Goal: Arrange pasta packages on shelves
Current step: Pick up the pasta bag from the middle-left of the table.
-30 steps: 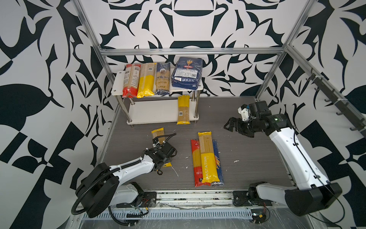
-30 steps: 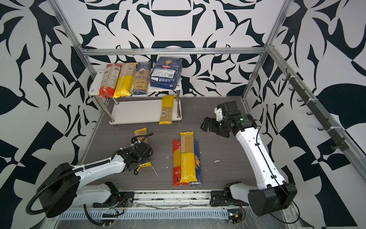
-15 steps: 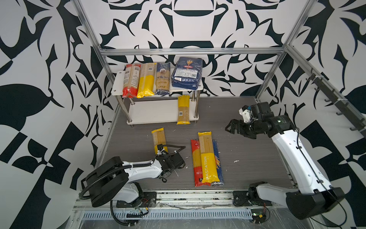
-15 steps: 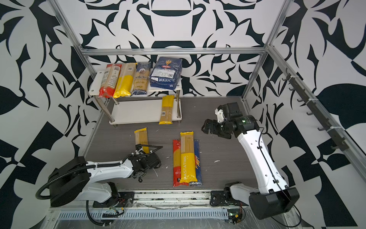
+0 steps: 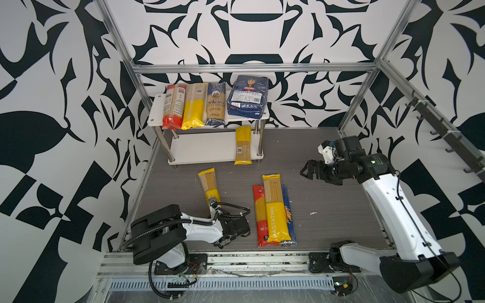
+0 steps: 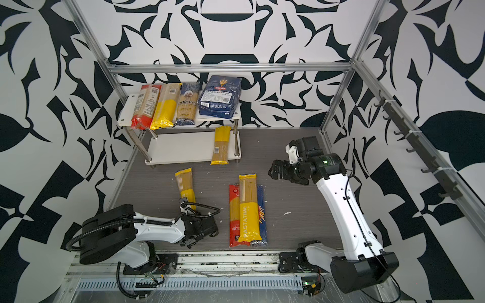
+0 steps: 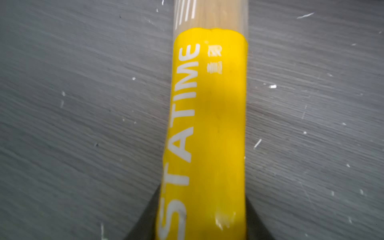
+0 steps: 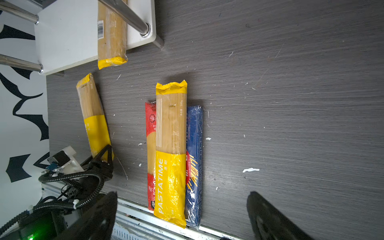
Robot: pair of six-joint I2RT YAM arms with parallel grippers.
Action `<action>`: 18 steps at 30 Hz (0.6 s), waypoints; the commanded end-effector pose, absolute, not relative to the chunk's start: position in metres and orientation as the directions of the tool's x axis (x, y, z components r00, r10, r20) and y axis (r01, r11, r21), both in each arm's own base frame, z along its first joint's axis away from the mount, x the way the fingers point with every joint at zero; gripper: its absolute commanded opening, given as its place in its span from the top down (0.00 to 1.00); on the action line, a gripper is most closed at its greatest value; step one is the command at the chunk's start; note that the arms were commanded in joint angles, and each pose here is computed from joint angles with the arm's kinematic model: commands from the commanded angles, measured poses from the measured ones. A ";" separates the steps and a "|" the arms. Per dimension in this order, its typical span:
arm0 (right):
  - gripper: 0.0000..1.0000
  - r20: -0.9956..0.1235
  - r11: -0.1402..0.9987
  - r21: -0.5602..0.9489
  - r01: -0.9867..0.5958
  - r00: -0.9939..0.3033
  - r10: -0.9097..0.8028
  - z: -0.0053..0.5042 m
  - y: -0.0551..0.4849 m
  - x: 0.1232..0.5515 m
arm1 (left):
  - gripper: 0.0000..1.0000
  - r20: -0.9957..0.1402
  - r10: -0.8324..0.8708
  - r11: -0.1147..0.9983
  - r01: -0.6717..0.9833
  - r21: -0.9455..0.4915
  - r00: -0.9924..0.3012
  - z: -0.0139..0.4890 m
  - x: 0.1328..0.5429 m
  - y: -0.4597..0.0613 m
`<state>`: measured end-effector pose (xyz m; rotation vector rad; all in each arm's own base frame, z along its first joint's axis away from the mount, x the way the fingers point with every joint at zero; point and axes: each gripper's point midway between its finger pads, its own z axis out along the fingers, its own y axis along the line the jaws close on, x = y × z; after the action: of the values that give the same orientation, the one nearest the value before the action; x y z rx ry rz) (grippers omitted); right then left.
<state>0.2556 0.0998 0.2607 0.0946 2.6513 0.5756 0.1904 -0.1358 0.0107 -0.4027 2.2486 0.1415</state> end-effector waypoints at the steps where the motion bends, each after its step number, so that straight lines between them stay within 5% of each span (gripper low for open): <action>1: 0.00 -0.437 0.914 0.403 -0.046 -0.887 0.148 0.277 0.097 0.254 | 0.85 -0.544 -0.302 0.924 -0.382 0.036 -0.783 -0.043 0.140 -0.120; 4: 0.00 -0.435 0.912 0.407 -0.047 -0.888 0.148 0.276 0.098 0.255 | 1.00 -0.554 -0.295 0.923 -0.381 0.044 -0.779 -0.038 0.136 -0.118; 18: 0.00 -0.427 0.898 0.438 -0.045 -0.889 0.164 0.273 0.104 0.261 | 1.00 -0.691 -0.233 0.944 -0.330 0.008 -0.684 0.047 0.151 -0.104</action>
<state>0.2564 0.1017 0.2631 0.0902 2.6395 0.5914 0.1565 -0.1294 0.0312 -0.4256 2.3567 0.0682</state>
